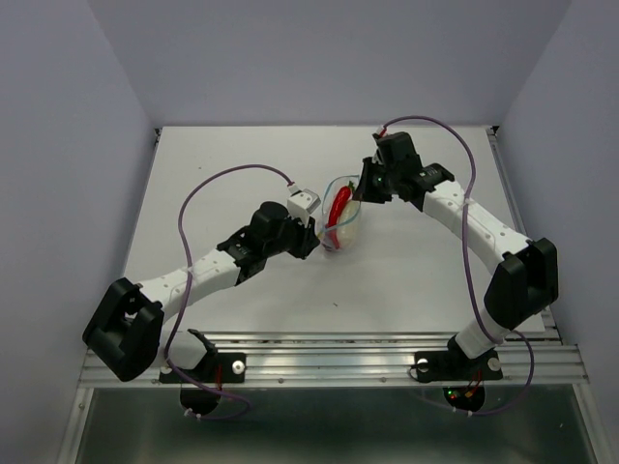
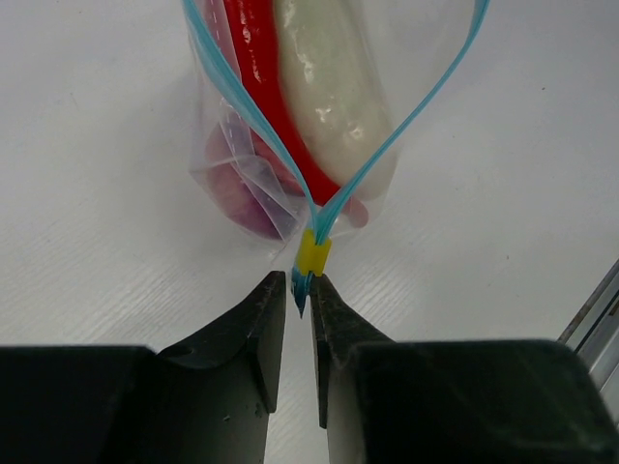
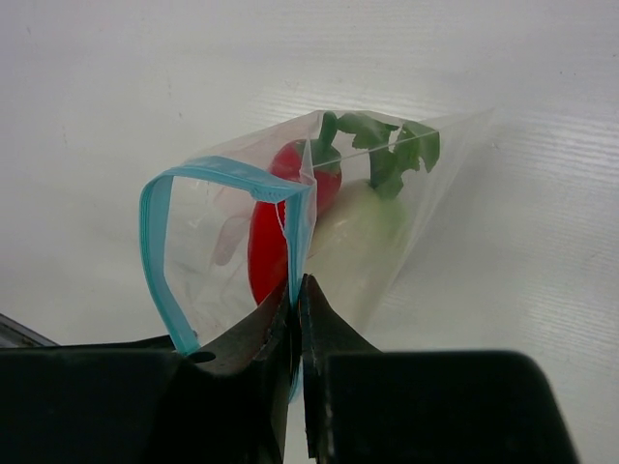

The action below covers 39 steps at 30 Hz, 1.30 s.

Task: Place the food in the zip-top bag and seal the zipper
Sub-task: Zip up the zip-top bag

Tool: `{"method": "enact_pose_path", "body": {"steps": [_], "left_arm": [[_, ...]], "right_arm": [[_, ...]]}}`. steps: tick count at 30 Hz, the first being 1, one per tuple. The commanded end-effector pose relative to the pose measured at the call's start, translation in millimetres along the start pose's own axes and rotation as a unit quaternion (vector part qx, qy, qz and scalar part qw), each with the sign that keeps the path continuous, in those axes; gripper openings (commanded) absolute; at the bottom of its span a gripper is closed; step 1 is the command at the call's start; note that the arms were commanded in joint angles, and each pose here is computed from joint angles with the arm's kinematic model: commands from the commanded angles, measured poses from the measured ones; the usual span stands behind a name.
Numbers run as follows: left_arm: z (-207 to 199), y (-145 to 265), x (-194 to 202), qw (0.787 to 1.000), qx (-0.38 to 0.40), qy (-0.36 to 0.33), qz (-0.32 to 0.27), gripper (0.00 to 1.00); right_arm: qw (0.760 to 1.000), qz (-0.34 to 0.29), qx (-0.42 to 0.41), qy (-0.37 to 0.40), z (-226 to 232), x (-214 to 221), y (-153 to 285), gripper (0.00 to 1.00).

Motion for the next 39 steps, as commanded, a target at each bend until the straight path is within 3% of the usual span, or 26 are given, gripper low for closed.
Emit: {"method": "enact_pose_path", "body": {"steps": [1, 2, 3, 10, 12, 15, 17, 18, 20, 21, 26, 29, 32, 34, 36, 39], "left_arm": [[-11, 1, -29, 0.999, 0.020, -0.019, -0.047, 0.24], [-12, 0, -30, 0.998, 0.023, -0.020, -0.047, 0.17], [-12, 0, -31, 0.998, 0.024, -0.022, -0.049, 0.00], [-18, 9, -37, 0.995, 0.050, -0.039, -0.082, 0.00], [-17, 15, -38, 0.993, 0.045, -0.041, -0.102, 0.00], [-17, 25, -43, 0.990, 0.037, -0.055, -0.127, 0.00], [-17, 28, -44, 0.988, 0.041, -0.076, -0.128, 0.00], [-16, 28, -45, 0.987, 0.039, -0.096, -0.122, 0.00], [-13, 25, -44, 0.987, 0.031, -0.106, -0.115, 0.00], [-15, 25, -48, 0.986, 0.035, -0.117, -0.114, 0.00], [-16, 15, -63, 0.981, 0.037, -0.166, -0.098, 0.00], [-16, 4, -60, 0.985, 0.042, -0.155, -0.070, 0.00], [-18, -4, -59, 0.989, 0.052, -0.130, -0.056, 0.00], [-23, -4, -54, 0.992, 0.069, -0.099, -0.048, 0.00], [-28, -3, -53, 0.993, 0.076, -0.073, -0.046, 0.00], [-33, 3, -57, 0.994, 0.084, -0.047, -0.046, 0.00]], "right_arm": [[0.999, -0.023, -0.024, 0.001, 8, -14, 13, 0.12], [0.999, -0.021, -0.025, 0.001, 8, -13, 12, 0.12], [1.000, -0.020, -0.024, 0.001, 8, -12, 12, 0.12], [1.000, -0.018, -0.020, 0.001, 6, -10, 12, 0.14], [1.000, -0.020, -0.008, 0.002, -1, -10, 11, 0.27], [0.998, -0.029, -0.004, 0.054, -5, -14, 11, 0.32], [0.993, -0.044, -0.031, 0.102, 0, -19, 15, 0.49], [0.980, -0.068, -0.056, 0.177, 2, -26, 18, 0.62], [0.955, -0.097, -0.120, 0.254, 14, -27, 32, 0.78], [0.924, -0.113, -0.138, 0.339, 14, -28, 37, 0.98], [0.811, -0.168, -0.213, 0.519, 23, -17, 59, 1.00], [0.788, -0.179, -0.195, 0.556, 20, -22, 62, 1.00], [0.734, -0.168, -0.226, 0.618, 23, -18, 65, 1.00], [0.708, -0.110, -0.279, 0.639, 21, 0, 67, 1.00], [0.678, -0.094, -0.304, 0.663, 21, 6, 64, 1.00], [0.671, -0.076, -0.333, 0.658, 21, 13, 54, 1.00]]}}
Point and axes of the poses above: each gripper's point midway between its finger pads, its own y axis back along the fingers, its own z axis along the line the jaws close on, x = y × z, the point moved 6 cm from there along y, back along the fingers, and after that the axes turned 8 degrees about y, right-handed, at the moved point
